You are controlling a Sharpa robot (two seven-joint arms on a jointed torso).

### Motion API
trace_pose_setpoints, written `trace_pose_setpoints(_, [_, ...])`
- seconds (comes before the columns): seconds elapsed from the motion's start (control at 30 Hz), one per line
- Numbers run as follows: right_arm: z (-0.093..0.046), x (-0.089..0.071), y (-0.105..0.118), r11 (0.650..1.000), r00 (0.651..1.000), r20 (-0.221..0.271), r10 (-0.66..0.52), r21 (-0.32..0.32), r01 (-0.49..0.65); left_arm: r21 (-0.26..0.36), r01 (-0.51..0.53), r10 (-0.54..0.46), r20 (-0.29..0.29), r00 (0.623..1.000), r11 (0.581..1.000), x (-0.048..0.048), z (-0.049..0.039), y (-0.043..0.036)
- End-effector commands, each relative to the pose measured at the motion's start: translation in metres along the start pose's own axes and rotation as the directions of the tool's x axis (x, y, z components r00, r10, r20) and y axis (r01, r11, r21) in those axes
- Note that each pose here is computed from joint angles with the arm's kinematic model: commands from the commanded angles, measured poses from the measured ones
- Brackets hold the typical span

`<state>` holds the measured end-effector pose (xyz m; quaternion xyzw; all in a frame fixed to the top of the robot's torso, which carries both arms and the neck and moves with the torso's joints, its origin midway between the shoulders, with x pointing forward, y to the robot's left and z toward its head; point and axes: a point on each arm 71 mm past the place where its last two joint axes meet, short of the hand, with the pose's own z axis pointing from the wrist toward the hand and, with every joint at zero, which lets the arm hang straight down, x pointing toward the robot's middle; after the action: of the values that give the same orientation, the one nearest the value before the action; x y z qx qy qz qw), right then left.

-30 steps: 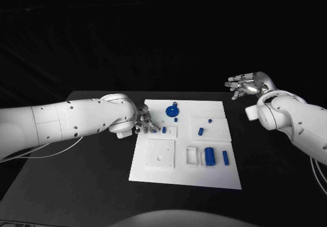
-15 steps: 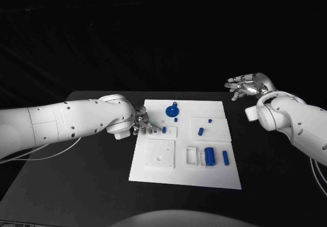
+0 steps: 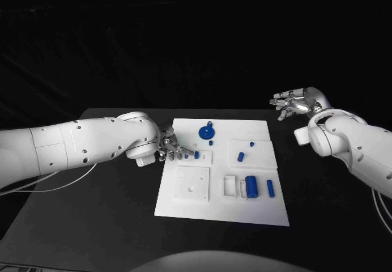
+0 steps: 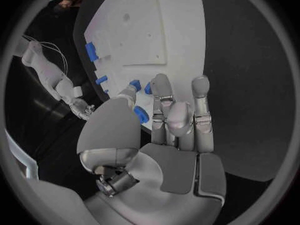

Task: Assemble the parts on the task board

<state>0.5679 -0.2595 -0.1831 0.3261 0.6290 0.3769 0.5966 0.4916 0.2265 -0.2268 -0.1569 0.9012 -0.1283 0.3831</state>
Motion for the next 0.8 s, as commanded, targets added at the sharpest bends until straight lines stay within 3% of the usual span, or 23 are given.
trace_pose_setpoints(0.03, [0.000,0.001,0.000,1.000,1.000,-0.017,-0.006,-0.007,0.006,0.010,0.015,-0.014,-0.015,1.000,1.000,0.0007,-0.0011,-0.0018])
trace_pose_setpoints(0.27, [0.000,0.001,0.000,1.000,1.000,-0.016,-0.007,-0.006,0.006,0.037,0.041,-0.041,-0.008,0.999,0.998,-0.0073,-0.0036,-0.0082])
trace_pose_setpoints(0.43, [0.000,0.001,-0.001,1.000,1.000,-0.015,-0.006,-0.005,0.006,0.086,0.077,-0.079,0.020,0.997,0.993,-0.0223,-0.0055,-0.0180])
trace_pose_setpoints(0.67, [0.000,0.001,-0.001,1.000,1.000,-0.015,-0.007,-0.006,0.007,0.241,0.106,-0.129,0.079,0.989,0.965,-0.0363,-0.0095,-0.0372])
trace_pose_setpoints(0.8, [0.000,0.000,-0.002,1.000,1.000,-0.010,-0.008,-0.004,0.008,0.383,0.078,-0.150,0.163,0.975,0.921,-0.0414,-0.0140,-0.0543])
